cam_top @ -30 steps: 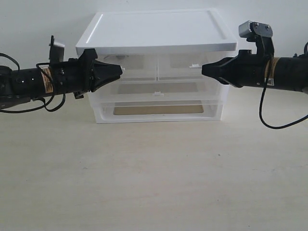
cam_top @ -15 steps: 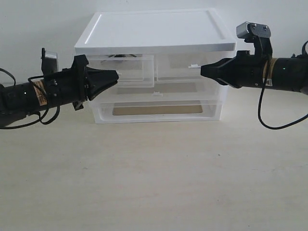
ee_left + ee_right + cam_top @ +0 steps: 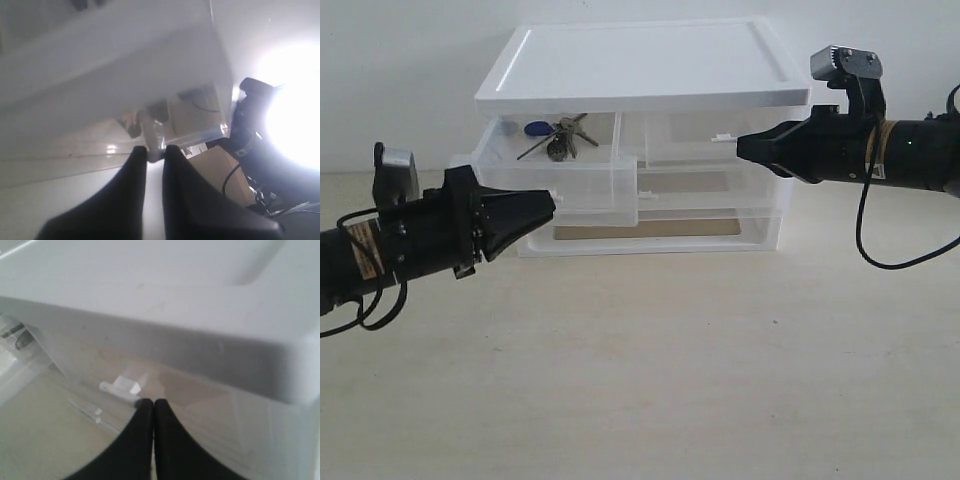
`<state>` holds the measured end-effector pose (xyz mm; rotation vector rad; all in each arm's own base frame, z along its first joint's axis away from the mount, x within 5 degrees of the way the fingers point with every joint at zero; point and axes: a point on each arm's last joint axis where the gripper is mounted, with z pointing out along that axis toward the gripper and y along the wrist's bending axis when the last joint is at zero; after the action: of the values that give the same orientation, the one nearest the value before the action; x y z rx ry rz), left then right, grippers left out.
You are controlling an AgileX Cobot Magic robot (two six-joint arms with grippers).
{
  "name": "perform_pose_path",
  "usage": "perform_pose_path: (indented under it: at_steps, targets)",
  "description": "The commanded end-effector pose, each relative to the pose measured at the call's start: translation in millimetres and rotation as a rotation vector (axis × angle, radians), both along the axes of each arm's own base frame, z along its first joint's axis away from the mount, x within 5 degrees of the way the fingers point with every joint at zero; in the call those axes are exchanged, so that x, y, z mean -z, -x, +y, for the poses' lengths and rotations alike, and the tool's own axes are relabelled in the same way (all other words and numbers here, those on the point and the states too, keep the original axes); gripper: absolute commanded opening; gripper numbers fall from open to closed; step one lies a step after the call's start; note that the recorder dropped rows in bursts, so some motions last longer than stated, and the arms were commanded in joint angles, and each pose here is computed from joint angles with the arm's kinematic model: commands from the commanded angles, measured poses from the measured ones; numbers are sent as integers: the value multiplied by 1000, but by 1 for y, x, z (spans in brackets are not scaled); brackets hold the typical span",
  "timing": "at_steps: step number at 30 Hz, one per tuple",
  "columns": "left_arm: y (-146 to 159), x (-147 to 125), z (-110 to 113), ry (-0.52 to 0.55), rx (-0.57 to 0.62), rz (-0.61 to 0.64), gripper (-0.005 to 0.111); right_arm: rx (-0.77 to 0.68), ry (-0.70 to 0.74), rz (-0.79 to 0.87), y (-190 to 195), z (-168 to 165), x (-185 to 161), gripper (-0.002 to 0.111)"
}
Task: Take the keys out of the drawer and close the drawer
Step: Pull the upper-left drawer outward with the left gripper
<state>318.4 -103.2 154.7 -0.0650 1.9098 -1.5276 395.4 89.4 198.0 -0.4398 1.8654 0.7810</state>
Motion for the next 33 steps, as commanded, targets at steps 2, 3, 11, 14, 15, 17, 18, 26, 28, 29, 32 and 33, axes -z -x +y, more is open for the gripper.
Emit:
perform_pose_path:
  at_steps: [2, 3, 11, 14, 15, 17, 18, 26, 28, 29, 32, 33]
  targets:
    - [20, 3, 4, -27, -4, -11, 4, 95, -19, 13, -8, -9, -2, 0]
    - [23, 5, 4, -34, -3, -6, 4, 95, -19, 13, -8, -9, -2, 0]
    - [41, 15, 7, -70, -11, 7, 4, 96, -18, 14, -8, -9, -2, 0]
    - [45, 17, 7, -76, -3, 15, 4, 96, -18, 14, -8, -9, -2, 0]
    - [45, 18, 7, -82, -4, 7, 4, 96, -18, 14, -8, -9, -2, 0]
    - [44, 17, 7, -87, -10, -4, 4, 96, -18, 14, -8, -9, -2, 0]
    - [43, 17, 7, -89, -5, -12, 4, 96, -18, 14, -8, -9, -2, 0]
    - [51, 16, -12, -108, 105, -33, 25, 96, -18, 14, -8, -9, -2, 0]
    - [53, 16, -15, -115, 117, -49, 28, 98, -16, 15, -8, -9, -2, 0]
    - [53, 16, -15, -115, 117, -49, 29, 98, -16, 15, -8, -9, -2, 0]
    - [56, 15, -16, -127, 156, -60, 30, 99, -15, 16, -8, -9, -2, 0]
    - [59, 13, -16, -135, 180, -69, 30, 99, -13, 14, -8, -9, -2, 0]
